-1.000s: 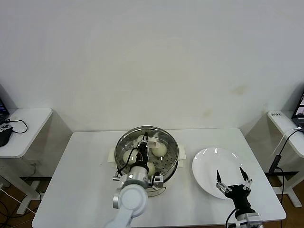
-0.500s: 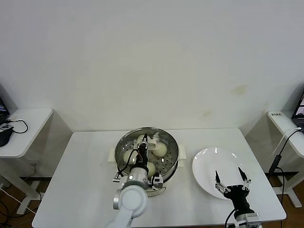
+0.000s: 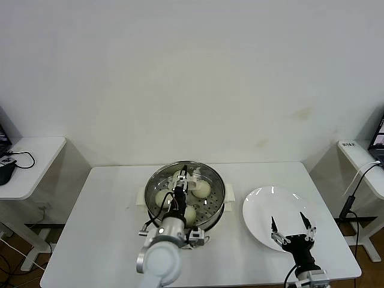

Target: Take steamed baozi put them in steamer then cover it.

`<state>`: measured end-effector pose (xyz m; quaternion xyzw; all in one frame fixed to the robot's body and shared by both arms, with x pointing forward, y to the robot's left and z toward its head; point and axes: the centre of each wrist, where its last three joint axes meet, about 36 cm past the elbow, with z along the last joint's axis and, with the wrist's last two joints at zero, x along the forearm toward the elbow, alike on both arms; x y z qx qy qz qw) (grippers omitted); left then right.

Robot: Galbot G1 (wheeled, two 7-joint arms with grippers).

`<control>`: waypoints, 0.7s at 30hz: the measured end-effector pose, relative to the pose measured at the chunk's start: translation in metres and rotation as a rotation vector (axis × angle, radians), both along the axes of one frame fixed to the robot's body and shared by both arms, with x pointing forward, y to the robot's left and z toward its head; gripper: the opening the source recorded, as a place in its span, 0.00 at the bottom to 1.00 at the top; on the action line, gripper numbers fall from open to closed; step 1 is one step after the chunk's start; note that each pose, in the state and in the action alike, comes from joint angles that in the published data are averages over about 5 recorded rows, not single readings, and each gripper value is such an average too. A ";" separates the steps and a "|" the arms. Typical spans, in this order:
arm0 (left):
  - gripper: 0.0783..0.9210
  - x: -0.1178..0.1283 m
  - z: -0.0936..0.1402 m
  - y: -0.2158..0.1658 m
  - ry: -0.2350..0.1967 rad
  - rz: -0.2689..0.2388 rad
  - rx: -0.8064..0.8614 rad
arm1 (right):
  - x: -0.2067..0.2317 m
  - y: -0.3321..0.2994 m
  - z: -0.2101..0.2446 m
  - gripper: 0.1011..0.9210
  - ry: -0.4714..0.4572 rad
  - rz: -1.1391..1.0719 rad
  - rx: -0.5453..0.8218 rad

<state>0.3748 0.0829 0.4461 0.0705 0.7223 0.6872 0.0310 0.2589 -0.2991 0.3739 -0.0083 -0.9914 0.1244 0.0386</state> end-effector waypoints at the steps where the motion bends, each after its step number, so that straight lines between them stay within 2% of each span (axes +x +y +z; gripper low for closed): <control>1: 0.69 -0.003 0.002 0.003 -0.003 -0.004 -0.008 | 0.000 0.000 0.000 0.88 0.001 0.001 -0.001; 7: 0.86 -0.026 0.012 0.020 -0.007 -0.043 -0.075 | -0.002 -0.001 0.001 0.88 0.004 0.008 -0.008; 13: 0.88 -0.053 0.018 0.038 0.019 -0.105 -0.181 | -0.005 -0.001 0.003 0.88 0.007 0.022 -0.014; 17: 0.88 -0.070 0.016 0.053 0.051 -0.161 -0.321 | -0.006 -0.001 0.003 0.88 0.012 0.029 -0.014; 21: 0.88 -0.082 0.012 0.069 0.037 -0.192 -0.525 | -0.008 0.000 0.001 0.88 0.020 0.039 -0.014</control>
